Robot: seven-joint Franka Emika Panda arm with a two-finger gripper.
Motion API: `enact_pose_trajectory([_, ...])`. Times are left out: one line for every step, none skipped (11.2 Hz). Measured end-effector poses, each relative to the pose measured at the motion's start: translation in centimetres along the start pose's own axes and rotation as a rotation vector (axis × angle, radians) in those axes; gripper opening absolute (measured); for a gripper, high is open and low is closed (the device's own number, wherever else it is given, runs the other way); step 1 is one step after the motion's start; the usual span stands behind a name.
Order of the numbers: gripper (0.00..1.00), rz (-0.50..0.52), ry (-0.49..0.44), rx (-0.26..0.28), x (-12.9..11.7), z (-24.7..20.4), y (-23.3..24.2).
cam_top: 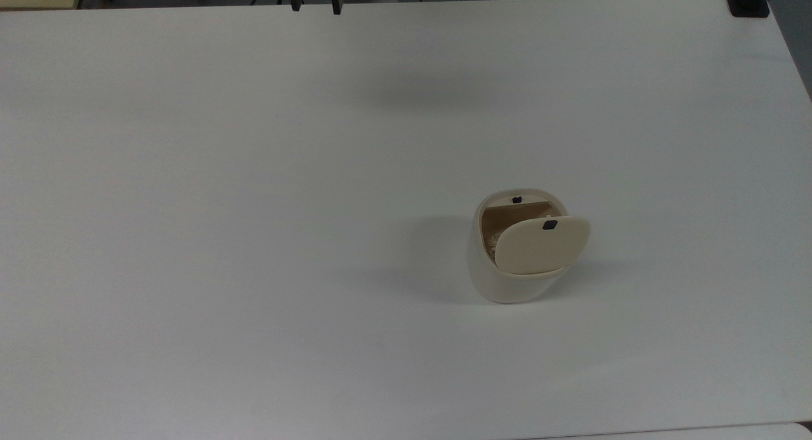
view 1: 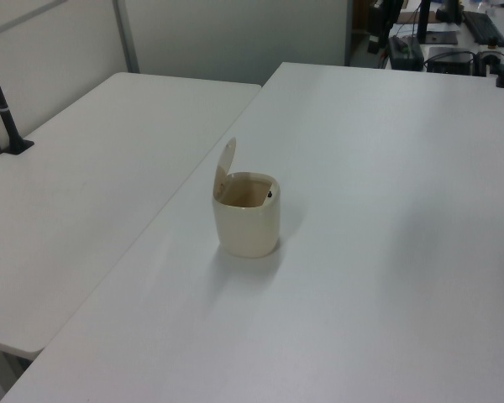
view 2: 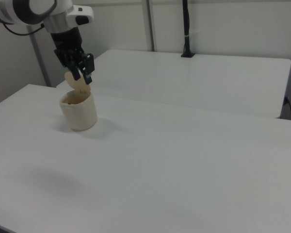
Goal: Open the trash bin
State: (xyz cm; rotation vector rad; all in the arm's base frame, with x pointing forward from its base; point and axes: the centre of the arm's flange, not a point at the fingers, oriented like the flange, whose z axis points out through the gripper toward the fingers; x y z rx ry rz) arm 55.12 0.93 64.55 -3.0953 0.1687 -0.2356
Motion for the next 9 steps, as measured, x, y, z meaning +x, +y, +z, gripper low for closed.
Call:
enact_pose_trajectory([0.65, -0.002, -0.002, 0.0, 0.0, 0.1, 0.0])
enact_pose_trajectory([0.78, -0.003, -0.004, 0.0, 0.0, 0.2, -0.1])
enact_pose_trajectory([0.94, -0.004, -0.008, -0.001, 0.0, 0.4, -0.1])
enact_pose_trajectory([1.0, -0.012, -0.011, -0.002, 0.1, 0.6, -0.1])
enact_pose_trajectory([1.0, -0.027, -0.013, -0.002, 0.2, 0.8, -0.1])
enact_pose_trajectory([1.0, -0.056, -0.015, -0.002, 0.2, 0.8, -0.2])
enact_pose_trajectory([1.0, -0.065, -0.015, -0.002, 0.2, 0.9, -0.2])
enact_pose_trajectory([1.0, -0.072, -0.017, -0.002, 0.2, 1.0, -0.2])
enact_pose_trajectory([1.0, -0.078, -0.02, -0.003, 0.3, 1.1, -0.3])
